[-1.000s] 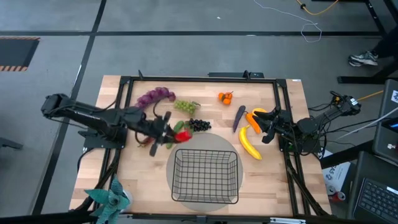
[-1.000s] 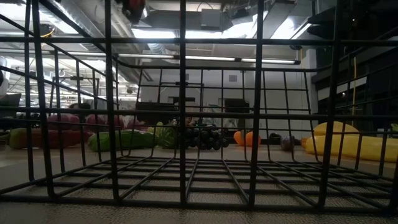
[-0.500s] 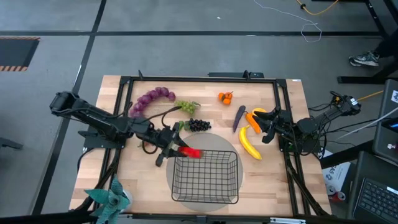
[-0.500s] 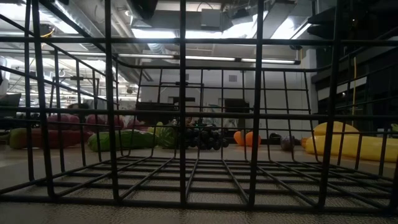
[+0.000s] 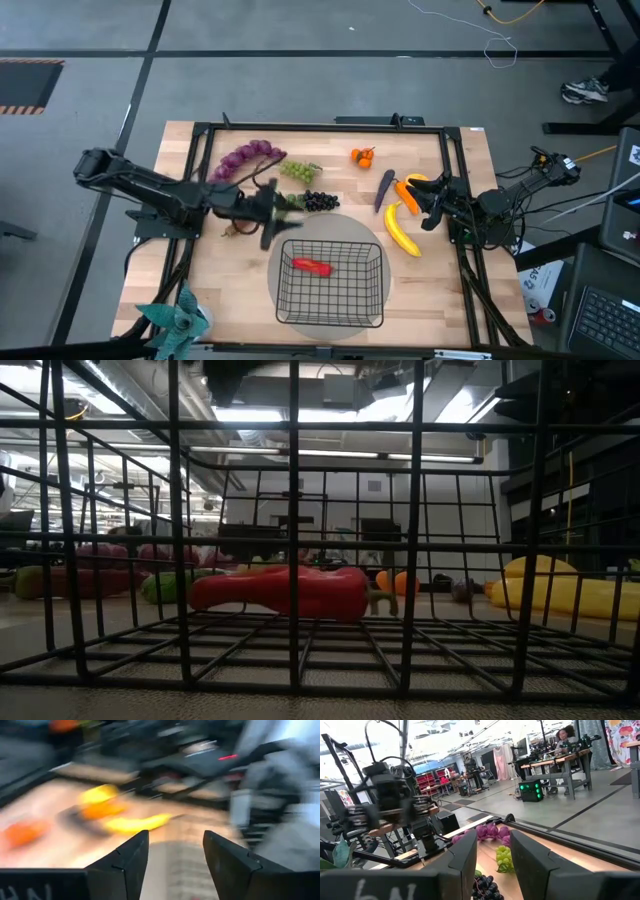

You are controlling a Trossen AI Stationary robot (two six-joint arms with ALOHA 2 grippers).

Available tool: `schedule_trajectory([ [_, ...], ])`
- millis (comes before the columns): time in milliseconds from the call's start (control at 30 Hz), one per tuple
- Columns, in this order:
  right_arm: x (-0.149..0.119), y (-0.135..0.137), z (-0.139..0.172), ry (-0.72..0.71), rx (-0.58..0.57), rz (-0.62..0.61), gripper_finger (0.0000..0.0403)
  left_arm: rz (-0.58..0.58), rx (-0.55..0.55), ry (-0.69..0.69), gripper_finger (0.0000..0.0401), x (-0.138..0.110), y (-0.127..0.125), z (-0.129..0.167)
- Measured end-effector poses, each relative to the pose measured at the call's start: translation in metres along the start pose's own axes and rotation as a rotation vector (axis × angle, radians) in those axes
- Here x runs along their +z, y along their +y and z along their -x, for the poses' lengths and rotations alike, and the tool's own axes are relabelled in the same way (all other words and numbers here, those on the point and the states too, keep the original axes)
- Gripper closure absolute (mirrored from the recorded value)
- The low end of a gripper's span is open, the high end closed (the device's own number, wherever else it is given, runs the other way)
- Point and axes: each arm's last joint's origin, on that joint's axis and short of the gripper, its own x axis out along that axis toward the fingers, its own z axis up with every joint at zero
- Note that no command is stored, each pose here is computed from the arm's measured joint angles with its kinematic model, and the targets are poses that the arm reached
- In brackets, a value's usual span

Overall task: Build produce basket
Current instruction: Put the red chili pepper into the wire basket

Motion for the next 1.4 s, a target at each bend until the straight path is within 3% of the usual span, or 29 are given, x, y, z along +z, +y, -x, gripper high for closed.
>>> schedule_trajectory([
  [133,0.0,0.0,0.0,0.0,0.0,0.0,0.0283,0.082,0.292,0.133,0.0218,-0.01,0.02,0.015],
  [333,0.0,0.0,0.0,0.0,0.0,0.0,0.0283,0.203,0.49,0.424,0.0218,-0.033,0.04,0.043],
  [633,0.0,0.0,0.0,0.0,0.0,0.0,0.0283,0.294,0.497,0.87,0.0218,-0.059,0.043,0.074],
  [867,0.0,0.0,0.0,0.0,0.0,0.0,0.0283,0.286,0.528,0.948,0.0218,-0.07,0.039,0.067],
  [1233,0.0,0.0,0.0,0.0,0.0,0.0,0.0283,0.264,0.672,1.091,0.0218,-0.101,0.041,0.046],
  [1400,0.0,0.0,0.0,0.0,0.0,-0.001,0.0283,0.267,0.667,1.127,0.0218,-0.113,0.041,0.035],
])
